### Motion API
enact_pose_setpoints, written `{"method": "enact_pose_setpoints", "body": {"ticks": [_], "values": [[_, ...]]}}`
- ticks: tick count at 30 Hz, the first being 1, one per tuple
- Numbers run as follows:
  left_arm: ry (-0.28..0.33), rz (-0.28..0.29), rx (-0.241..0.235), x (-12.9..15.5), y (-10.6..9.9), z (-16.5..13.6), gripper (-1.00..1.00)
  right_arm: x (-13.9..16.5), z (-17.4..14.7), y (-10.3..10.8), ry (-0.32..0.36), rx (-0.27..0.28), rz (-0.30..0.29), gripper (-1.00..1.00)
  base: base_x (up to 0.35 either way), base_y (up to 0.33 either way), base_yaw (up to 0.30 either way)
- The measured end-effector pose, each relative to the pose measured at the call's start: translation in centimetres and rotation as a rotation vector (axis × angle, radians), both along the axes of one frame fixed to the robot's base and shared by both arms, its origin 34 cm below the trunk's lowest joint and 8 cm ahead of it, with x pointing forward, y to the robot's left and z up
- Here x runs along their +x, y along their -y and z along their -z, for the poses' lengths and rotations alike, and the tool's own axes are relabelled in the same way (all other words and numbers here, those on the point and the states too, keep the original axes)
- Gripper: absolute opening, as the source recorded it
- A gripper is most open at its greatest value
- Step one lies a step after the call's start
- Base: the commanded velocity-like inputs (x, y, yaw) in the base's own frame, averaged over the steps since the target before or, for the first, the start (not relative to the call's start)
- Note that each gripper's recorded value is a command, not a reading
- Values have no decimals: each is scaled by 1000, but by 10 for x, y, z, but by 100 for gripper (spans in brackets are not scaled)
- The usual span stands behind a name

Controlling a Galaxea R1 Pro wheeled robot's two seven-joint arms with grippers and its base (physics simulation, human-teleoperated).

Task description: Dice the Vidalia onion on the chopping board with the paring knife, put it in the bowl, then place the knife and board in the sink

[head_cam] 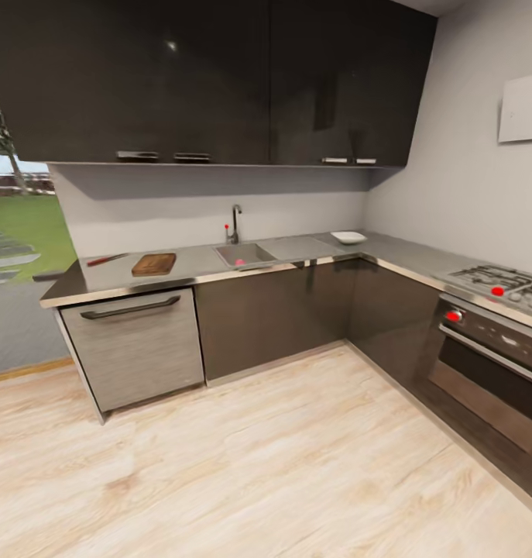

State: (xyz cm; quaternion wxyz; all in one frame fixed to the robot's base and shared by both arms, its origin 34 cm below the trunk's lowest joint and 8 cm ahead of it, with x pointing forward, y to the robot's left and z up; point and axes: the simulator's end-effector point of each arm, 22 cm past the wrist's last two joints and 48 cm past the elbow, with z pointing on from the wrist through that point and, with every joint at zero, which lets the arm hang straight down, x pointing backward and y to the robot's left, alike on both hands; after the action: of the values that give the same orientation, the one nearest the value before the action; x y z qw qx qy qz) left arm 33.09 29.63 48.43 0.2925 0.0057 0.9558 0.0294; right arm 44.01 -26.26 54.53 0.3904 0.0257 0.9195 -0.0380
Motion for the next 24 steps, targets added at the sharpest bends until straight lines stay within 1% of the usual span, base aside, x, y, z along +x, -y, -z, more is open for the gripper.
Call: {"method": "enact_pose_setpoints", "body": {"ticks": [20, 24], "values": [[-20, 0, 0, -7, 0, 4, 100, -6, 6, -1, -20, 1, 0, 100, 318, -124, 212], [-24, -1, 0, -8, 0, 5, 100, -7, 7, 0, -24, 0, 0, 100, 167, -54, 218]]}}
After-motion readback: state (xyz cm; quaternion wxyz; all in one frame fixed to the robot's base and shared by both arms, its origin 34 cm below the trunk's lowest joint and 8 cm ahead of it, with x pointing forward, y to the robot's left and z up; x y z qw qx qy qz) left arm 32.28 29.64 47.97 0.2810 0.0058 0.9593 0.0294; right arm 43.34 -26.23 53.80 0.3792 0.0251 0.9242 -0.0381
